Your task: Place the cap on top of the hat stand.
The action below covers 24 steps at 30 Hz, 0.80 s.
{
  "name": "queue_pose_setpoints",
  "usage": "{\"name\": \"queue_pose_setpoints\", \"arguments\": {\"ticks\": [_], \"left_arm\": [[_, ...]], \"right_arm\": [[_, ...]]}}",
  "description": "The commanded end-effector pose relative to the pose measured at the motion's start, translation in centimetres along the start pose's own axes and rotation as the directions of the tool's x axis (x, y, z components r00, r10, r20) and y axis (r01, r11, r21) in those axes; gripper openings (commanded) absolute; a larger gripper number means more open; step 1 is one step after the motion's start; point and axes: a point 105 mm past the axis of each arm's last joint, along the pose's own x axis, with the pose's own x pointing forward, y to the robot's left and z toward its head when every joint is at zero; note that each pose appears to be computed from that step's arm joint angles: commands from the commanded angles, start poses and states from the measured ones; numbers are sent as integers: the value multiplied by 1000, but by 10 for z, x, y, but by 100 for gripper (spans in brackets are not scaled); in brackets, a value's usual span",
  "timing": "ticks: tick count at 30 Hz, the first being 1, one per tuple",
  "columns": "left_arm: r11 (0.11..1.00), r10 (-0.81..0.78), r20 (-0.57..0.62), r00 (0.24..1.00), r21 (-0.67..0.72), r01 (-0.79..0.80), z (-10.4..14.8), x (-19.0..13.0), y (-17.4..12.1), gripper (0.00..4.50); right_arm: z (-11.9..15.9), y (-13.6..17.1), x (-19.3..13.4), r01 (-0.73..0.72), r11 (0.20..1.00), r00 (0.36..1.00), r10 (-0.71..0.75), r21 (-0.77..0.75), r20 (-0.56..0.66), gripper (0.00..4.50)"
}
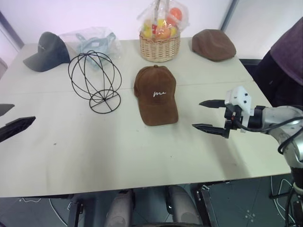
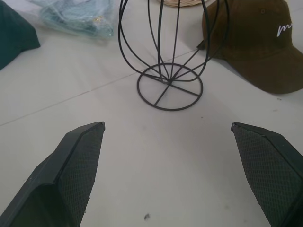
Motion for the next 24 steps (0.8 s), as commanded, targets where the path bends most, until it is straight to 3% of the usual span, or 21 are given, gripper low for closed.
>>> {"name": "queue_pose_setpoints", "arguments": {"ticks": [1,24], "left_arm": [[1000,-16,5,1000,17,16,4,2,-2,450],[999,-48,21,999,24,47,17,1,-4,450]], "right_arm": [[11,2,-1,5,999,1000,-5,-50,13,443],[9,-4,1,44,995,999,-42,-85,16,443]]}}
